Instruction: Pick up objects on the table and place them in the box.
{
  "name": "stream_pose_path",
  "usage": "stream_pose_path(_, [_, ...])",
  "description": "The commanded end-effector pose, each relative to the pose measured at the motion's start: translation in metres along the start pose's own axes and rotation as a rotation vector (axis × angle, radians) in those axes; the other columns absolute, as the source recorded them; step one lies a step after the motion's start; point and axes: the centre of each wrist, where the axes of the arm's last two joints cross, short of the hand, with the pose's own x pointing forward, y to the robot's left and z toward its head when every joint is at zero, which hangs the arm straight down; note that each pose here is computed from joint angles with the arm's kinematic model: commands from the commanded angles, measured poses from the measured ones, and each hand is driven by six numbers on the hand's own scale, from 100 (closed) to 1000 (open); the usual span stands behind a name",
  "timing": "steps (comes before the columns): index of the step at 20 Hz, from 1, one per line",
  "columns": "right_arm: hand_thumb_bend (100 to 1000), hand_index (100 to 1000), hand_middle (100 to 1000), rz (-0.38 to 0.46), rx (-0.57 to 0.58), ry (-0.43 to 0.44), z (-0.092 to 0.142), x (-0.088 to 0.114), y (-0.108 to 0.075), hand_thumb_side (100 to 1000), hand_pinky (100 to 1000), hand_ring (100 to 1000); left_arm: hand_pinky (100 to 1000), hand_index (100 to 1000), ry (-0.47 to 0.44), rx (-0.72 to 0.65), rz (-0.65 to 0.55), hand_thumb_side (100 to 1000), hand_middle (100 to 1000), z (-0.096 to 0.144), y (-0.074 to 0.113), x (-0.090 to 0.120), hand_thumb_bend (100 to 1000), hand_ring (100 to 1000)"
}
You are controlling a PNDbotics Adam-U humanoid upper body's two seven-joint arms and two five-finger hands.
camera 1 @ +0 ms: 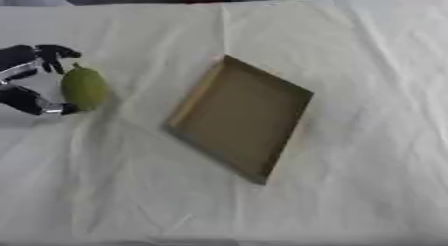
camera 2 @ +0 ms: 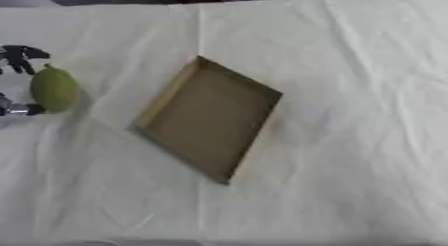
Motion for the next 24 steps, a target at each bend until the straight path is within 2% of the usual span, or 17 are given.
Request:
stream_pose_path(1, [100,743,614,0.008,-0.002,-0.033,-0.009,0.006,-0.006,279,725,628,655,1000,0.034,0.03,-0.057,571,908,0.003,0.012,-0.006,580,668])
stream_pose_path(7, [100,742,613,0.004,-0.002,-0.03,-0.008,0.006,-0.005,282,726,628,650,989,0.072,0.028,-0.05,564,891,0.001,0.003,-0.011,557,659])
stream_pose_path(12, [100,741,613,0.001,-0.004,-0.026,-0.007,0.005,-0.005,285,727,628,652,983,0.095,0.023,0.021,585,869,-0.005,-0.008,-0.014,499,659])
stream_pose_path(18, [100,741,613,-0.001,-0.005,-0.025,-0.007,0.005,-0.005,286,727,628,645,986,0.124,0.013,0.066,571,853,-0.009,-0.012,-0.015,498,652])
stream_pose_path(21, [100,740,612,-0.006,-0.007,-0.024,-0.007,0.005,-0.004,288,728,628,630,970,0.133,0.012,0.084,537,797,-0.014,-0.013,-0.013,479,634])
stream_pose_path(24, [100,740,612,-0.006,-0.009,-0.022,-0.007,0.004,-0.005,289,728,628,630,914,0.112,0.024,0.07,433,763,-0.017,-0.009,-0.01,470,594])
